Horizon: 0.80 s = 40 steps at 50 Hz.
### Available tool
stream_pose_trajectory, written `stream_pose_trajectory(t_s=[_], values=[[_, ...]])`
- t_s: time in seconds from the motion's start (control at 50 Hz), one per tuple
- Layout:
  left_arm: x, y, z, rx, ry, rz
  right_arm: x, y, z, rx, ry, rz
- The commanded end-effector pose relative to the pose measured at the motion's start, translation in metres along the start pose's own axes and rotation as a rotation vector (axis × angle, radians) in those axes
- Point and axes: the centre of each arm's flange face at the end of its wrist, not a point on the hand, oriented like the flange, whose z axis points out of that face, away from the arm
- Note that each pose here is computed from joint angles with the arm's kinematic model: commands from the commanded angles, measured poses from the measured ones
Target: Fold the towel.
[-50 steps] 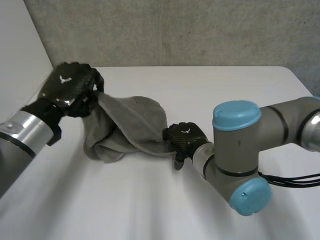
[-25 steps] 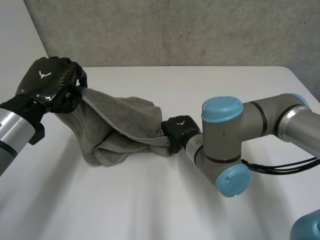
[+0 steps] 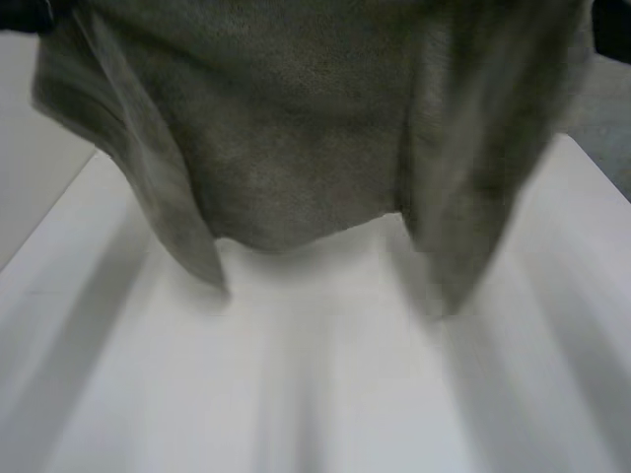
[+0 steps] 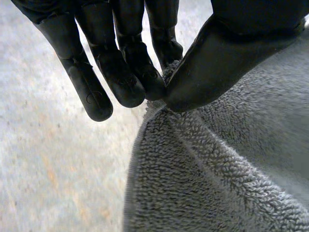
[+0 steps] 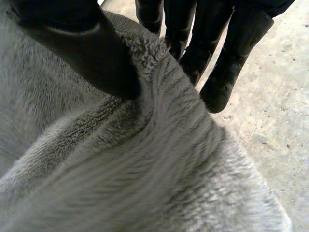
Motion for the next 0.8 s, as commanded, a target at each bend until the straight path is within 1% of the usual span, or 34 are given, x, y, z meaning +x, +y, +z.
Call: stream_pose_trajectory(t_s=[0.02, 0.04, 0.08, 0.1, 0.12, 0.14, 0.18, 0.2, 0.24, 0.26, 0.28, 0.3, 0.34, 0.36, 0.38, 0.4, 0.42, 0.44, 0.46, 0.5, 0.52, 0.56, 0.58, 0.6, 0.62, 0.66, 0.7, 0.72, 0.74, 0.78, 0.8], values=[[-0.005, 0.025, 0.005, -0.073, -0.001, -0.054, -0.016, 0.048, 0.015, -0.208, -0.081, -0.093], [-0.005, 0.025, 0.005, -0.073, -0.001, -0.055, -0.017, 0.048, 0.015, -0.209, -0.081, -0.093], [-0.011, 0.066, 0.008, -0.174, -0.009, -0.105, -0.031, 0.074, 0.021, -0.275, -0.131, -0.122], [-0.011, 0.066, 0.008, -0.175, -0.009, -0.105, -0.031, 0.074, 0.021, -0.276, -0.131, -0.122], [-0.013, 0.089, 0.008, -0.232, -0.014, -0.128, -0.035, 0.086, 0.024, -0.304, -0.150, -0.133], [-0.013, 0.089, 0.008, -0.233, -0.014, -0.128, -0.035, 0.086, 0.024, -0.304, -0.150, -0.133], [-0.016, 0.134, 0.009, -0.343, -0.016, -0.146, -0.042, 0.116, 0.039, -0.334, -0.164, -0.138], [-0.016, 0.135, 0.009, -0.344, -0.016, -0.146, -0.042, 0.116, 0.039, -0.334, -0.164, -0.138], [-0.016, 0.175, 0.010, -0.435, 0.005, -0.117, -0.048, 0.142, 0.057, -0.319, -0.157, -0.144], [-0.016, 0.175, 0.010, -0.435, 0.006, -0.117, -0.048, 0.142, 0.057, -0.319, -0.157, -0.144], [-0.011, 0.189, 0.014, -0.455, 0.031, -0.088, -0.048, 0.149, 0.067, -0.287, -0.140, -0.151], [-0.011, 0.189, 0.014, -0.455, 0.031, -0.087, -0.048, 0.149, 0.067, -0.287, -0.139, -0.151], [0.004, 0.201, 0.034, -0.426, 0.089, -0.014, -0.047, 0.159, 0.090, -0.196, -0.091, -0.172], [0.004, 0.201, 0.034, -0.425, 0.089, -0.014, -0.047, 0.159, 0.090, -0.195, -0.090, -0.172], [0.004, 0.197, 0.047, -0.384, 0.095, 0.021, -0.044, 0.154, 0.101, -0.124, -0.057, -0.188], [-0.002, 0.187, 0.062, -0.329, 0.068, 0.047, -0.039, 0.145, 0.111, -0.049, -0.019, -0.203], [-0.002, 0.187, 0.063, -0.329, 0.068, 0.047, -0.039, 0.145, 0.111, -0.049, -0.018, -0.203], [-0.007, 0.170, 0.078, -0.262, 0.028, 0.071, -0.033, 0.130, 0.118, 0.032, 0.025, -0.213], [-0.008, 0.170, 0.078, -0.261, 0.028, 0.072, -0.033, 0.130, 0.118, 0.033, 0.025, -0.213], [-0.019, 0.125, 0.105, -0.109, -0.065, 0.103, -0.019, 0.089, 0.123, 0.210, 0.111, -0.218], [-0.019, 0.125, 0.106, -0.108, -0.066, 0.103, -0.019, 0.089, 0.123, 0.211, 0.111, -0.218], [-0.024, 0.068, 0.123, 0.082, -0.117, 0.115, -0.006, 0.050, 0.121, 0.380, 0.186, -0.198], [-0.024, 0.068, 0.124, 0.083, -0.118, 0.115, -0.006, 0.049, 0.121, 0.381, 0.186, -0.198], [-0.026, 0.046, 0.127, 0.165, -0.126, 0.114, -0.001, 0.035, 0.119, 0.438, 0.204, -0.171], [-0.026, 0.046, 0.127, 0.166, -0.126, 0.114, 0.002, 0.027, 0.116, 0.466, 0.205, -0.142], [-0.026, 0.021, 0.131, 0.283, -0.123, 0.093, 0.003, 0.023, 0.114, 0.467, 0.192, -0.118], [-0.026, 0.017, 0.131, 0.309, -0.120, 0.077, 0.003, 0.027, 0.114, 0.440, 0.179, -0.105], [-0.025, 0.025, 0.129, 0.294, -0.114, 0.061, -0.001, 0.038, 0.114, 0.388, 0.156, -0.099], [-0.025, 0.025, 0.129, 0.294, -0.114, 0.061, -0.001, 0.039, 0.114, 0.387, 0.156, -0.099], [-0.023, 0.056, 0.119, 0.201, -0.114, 0.032, -0.011, 0.069, 0.115, 0.252, 0.096, -0.091], [-0.023, 0.056, 0.119, 0.201, -0.114, 0.032, -0.011, 0.069, 0.115, 0.251, 0.095, -0.091]])
